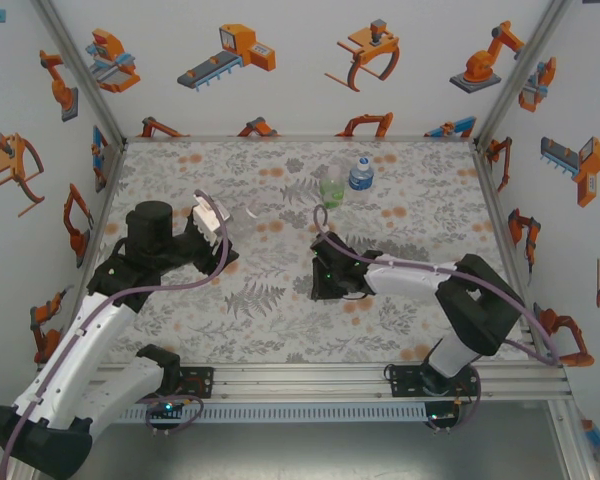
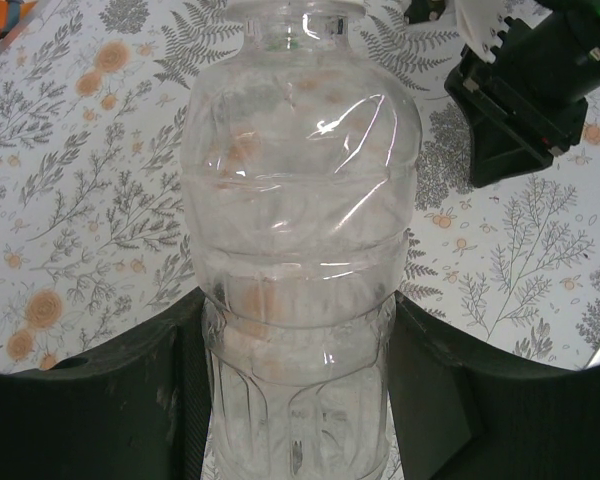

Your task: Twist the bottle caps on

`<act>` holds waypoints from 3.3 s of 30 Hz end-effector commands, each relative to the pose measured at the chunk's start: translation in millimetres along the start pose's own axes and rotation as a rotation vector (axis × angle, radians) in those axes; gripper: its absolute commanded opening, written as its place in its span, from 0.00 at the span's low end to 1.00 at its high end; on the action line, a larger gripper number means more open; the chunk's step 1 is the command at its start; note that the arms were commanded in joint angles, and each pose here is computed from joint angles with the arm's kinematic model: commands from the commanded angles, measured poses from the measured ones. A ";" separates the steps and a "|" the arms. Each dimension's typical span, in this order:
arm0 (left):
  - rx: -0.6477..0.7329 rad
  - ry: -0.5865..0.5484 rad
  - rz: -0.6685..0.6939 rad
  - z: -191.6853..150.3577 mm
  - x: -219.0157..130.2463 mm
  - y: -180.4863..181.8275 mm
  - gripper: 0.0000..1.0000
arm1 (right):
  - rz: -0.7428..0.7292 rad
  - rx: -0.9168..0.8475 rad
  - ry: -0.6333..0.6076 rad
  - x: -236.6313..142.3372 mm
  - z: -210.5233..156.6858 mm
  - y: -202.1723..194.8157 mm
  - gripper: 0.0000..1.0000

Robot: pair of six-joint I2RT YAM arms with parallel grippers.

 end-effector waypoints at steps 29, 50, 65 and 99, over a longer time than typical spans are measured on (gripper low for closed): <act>0.011 0.020 0.006 2.4 2.9 3.2 0.16 | -0.226 -0.143 -0.039 -41.3 16.7 -20.3 0.54; 0.015 0.020 0.004 3.3 1.1 2.6 0.16 | -0.267 -0.258 0.093 -8.5 9.4 6.7 0.47; 0.011 0.027 0.004 2.0 2.7 3.2 0.16 | -0.257 -0.223 0.132 2.1 0.0 5.0 0.40; 0.007 0.049 -0.020 -2.2 9.1 2.1 0.15 | -0.138 -0.242 0.066 -16.2 12.9 24.5 0.26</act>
Point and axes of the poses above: each hand's point on the last joint's axis, 136 mm out from that joint toward the fingers, its own x axis out along the fingers, its own y axis along the line the jaws close on, z = x × y, the point moved 2 cm from there along -x, back along the fingers, and after that the axes turned 5 degrees about -x, right-handed, at the moved point
